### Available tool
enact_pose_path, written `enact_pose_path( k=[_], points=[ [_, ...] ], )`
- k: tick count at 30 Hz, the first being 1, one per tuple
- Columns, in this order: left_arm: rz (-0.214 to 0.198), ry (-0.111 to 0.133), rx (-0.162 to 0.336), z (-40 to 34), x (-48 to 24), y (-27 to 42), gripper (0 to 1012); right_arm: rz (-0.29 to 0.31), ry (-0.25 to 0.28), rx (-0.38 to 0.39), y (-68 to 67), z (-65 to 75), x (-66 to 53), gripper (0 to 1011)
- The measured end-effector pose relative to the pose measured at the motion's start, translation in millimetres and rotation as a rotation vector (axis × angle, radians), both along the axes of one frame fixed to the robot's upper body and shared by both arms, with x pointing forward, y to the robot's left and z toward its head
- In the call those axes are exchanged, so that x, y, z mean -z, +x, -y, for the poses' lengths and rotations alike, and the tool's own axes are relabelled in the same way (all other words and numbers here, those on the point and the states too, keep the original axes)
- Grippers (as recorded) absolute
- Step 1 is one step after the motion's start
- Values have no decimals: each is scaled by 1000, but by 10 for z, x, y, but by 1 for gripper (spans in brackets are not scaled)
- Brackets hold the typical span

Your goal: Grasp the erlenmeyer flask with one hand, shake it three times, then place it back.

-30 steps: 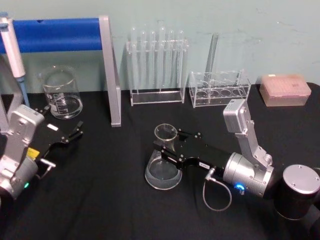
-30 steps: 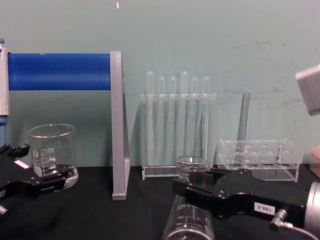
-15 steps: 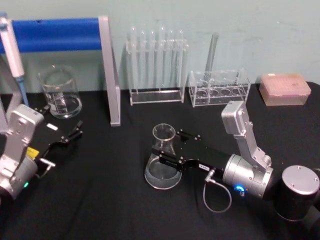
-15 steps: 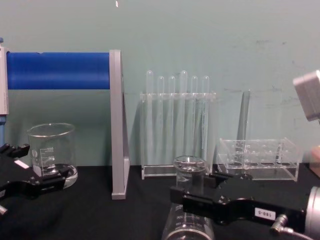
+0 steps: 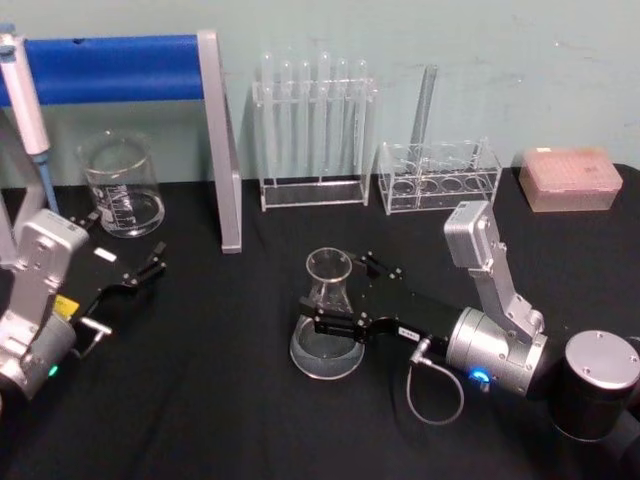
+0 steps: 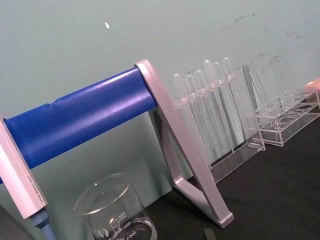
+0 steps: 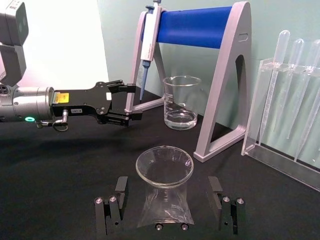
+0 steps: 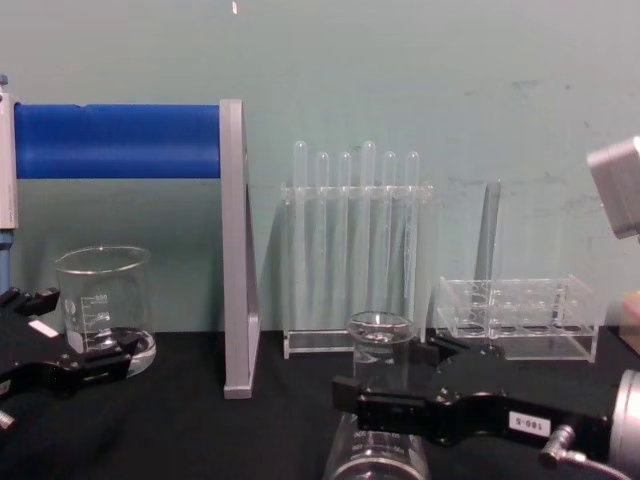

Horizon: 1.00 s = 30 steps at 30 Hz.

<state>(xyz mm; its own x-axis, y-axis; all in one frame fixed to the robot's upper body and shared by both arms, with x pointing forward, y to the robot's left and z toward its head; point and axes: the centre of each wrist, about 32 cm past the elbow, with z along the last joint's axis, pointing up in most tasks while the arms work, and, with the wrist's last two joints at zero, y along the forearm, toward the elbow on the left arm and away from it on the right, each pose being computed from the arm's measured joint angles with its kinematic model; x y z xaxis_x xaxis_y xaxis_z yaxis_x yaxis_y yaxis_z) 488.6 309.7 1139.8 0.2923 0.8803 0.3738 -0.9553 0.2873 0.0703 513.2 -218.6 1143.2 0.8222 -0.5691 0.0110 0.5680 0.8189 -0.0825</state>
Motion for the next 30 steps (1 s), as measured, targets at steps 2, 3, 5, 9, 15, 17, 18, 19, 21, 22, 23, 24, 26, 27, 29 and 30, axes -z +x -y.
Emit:
enact_pose_path(
  k=[2, 3, 5, 9, 15, 17, 18, 19, 21, 22, 23, 24, 26, 27, 29, 30],
  points=[
    [0, 0, 0, 0, 0, 0, 1001, 1, 1, 0, 1, 0, -2, 1000],
    [0, 0, 0, 0, 0, 0, 1001, 1, 1, 0, 1, 0, -2, 1000],
    [0, 0, 0, 0, 0, 0, 1001, 1, 1, 0, 1, 0, -3, 1000],
    [0, 0, 0, 0, 0, 0, 1001, 2, 2, 0, 1, -1, -4, 1000],
    [0, 0, 0, 0, 0, 0, 1001, 2, 2, 0, 1, -1, -5, 1000],
    [0, 0, 0, 0, 0, 0, 1001, 3, 2, 0, 1, -1, -5, 1000],
    [0, 0, 0, 0, 0, 0, 1001, 3, 3, 0, 1, -1, -5, 1000],
    [0, 0, 0, 0, 0, 0, 1001, 3, 3, 0, 1, -1, -5, 1000],
    [0, 0, 0, 0, 0, 0, 1001, 6, 2, -1, -2, 2, -8, 1000],
    [0, 0, 0, 0, 0, 0, 1001, 7, 2, -1, -5, 3, -8, 1000],
    [0, 0, 0, 0, 0, 0, 1001, 8, 2, -2, -9, 3, -9, 1000],
    [0, 0, 0, 0, 0, 0, 1001, 10, 1, -2, -14, 5, -9, 1000],
    [0, 0, 0, 0, 0, 0, 1001, 14, -1, -4, -28, 10, -11, 1000],
    [0, 0, 0, 0, 0, 0, 1001, 15, -1, -5, -33, 13, -12, 1000],
    [0, 0, 0, 0, 0, 0, 1001, 18, -3, -5, -49, 23, -14, 1000],
    [0, 0, 0, 0, 0, 0, 1001, 19, -4, -5, -56, 28, -13, 1000]
  ],
)
